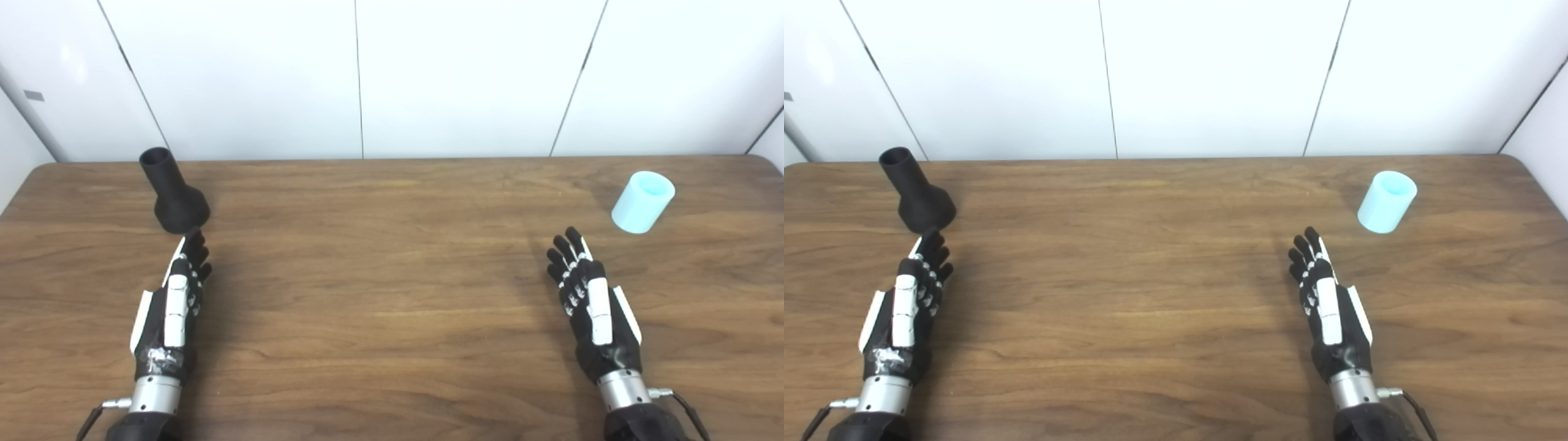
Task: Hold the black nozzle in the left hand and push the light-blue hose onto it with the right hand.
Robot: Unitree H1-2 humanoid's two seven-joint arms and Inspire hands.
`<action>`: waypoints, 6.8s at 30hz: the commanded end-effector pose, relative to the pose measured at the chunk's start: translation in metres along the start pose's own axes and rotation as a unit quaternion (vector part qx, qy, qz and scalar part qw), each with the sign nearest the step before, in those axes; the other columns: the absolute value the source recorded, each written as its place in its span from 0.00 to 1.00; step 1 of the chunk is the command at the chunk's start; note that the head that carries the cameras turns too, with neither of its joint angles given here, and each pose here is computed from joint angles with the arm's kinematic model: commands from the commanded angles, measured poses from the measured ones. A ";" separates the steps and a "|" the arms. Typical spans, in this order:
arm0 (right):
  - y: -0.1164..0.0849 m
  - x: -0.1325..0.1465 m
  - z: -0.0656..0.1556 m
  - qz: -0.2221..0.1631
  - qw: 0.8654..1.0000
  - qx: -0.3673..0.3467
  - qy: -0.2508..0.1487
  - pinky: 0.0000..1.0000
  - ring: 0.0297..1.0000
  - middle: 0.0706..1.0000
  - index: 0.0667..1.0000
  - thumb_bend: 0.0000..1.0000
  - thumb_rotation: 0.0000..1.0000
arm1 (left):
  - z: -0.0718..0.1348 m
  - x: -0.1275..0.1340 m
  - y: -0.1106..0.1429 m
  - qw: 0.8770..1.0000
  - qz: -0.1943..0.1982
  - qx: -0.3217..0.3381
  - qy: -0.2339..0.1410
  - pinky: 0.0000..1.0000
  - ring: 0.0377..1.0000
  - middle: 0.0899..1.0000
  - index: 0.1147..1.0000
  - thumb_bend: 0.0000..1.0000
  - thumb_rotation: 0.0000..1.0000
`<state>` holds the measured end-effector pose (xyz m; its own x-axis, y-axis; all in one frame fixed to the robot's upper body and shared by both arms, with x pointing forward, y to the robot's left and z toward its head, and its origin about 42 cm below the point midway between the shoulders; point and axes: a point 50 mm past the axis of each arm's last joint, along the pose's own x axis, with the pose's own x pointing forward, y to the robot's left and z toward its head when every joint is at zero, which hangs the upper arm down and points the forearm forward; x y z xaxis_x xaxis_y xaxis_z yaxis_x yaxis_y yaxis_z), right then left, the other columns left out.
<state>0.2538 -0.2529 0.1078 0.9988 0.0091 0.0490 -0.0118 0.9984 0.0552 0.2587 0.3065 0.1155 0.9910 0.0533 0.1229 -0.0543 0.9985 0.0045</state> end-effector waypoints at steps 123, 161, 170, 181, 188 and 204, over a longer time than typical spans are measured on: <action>-0.033 -0.010 -0.038 0.022 0.998 0.041 0.045 0.96 0.96 0.97 0.98 0.60 0.87 | 0.075 0.141 0.080 0.958 0.168 0.232 -0.014 1.00 0.99 0.98 0.93 0.89 0.30; -0.034 -0.008 -0.032 0.051 0.998 -0.001 0.046 0.82 0.89 0.87 0.88 0.49 0.77 | 0.065 0.198 0.083 0.886 0.128 0.437 0.086 1.00 0.99 0.94 0.86 1.00 0.40; -0.030 -0.008 -0.031 0.054 0.997 0.022 0.045 0.86 0.91 0.89 0.88 0.52 0.75 | 0.071 0.206 0.059 0.896 0.085 0.427 0.088 1.00 1.00 0.95 0.88 1.00 0.42; -0.030 -0.011 -0.027 0.051 0.997 0.039 0.045 0.91 0.93 0.91 0.90 0.49 0.80 | 0.071 0.209 0.049 0.887 0.072 0.446 0.092 1.00 0.98 0.93 0.88 1.00 0.45; -0.027 -0.008 -0.027 0.047 0.996 0.047 0.053 0.92 0.94 0.92 0.92 0.47 0.80 | 0.068 0.213 0.053 0.887 0.078 0.444 0.098 1.00 0.98 0.92 0.87 1.00 0.42; -0.027 -0.009 -0.027 0.039 0.997 0.036 0.055 0.91 0.93 0.91 0.93 0.50 0.80 | 0.051 0.217 0.059 0.876 0.079 0.464 0.106 1.00 0.93 0.83 0.77 0.91 0.32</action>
<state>0.2661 -0.2853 0.1073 0.9921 0.1106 0.0599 -0.1153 0.9899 0.0819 0.4537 0.3721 0.1683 0.9535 0.2958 -0.0568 -0.1289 0.5710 0.8108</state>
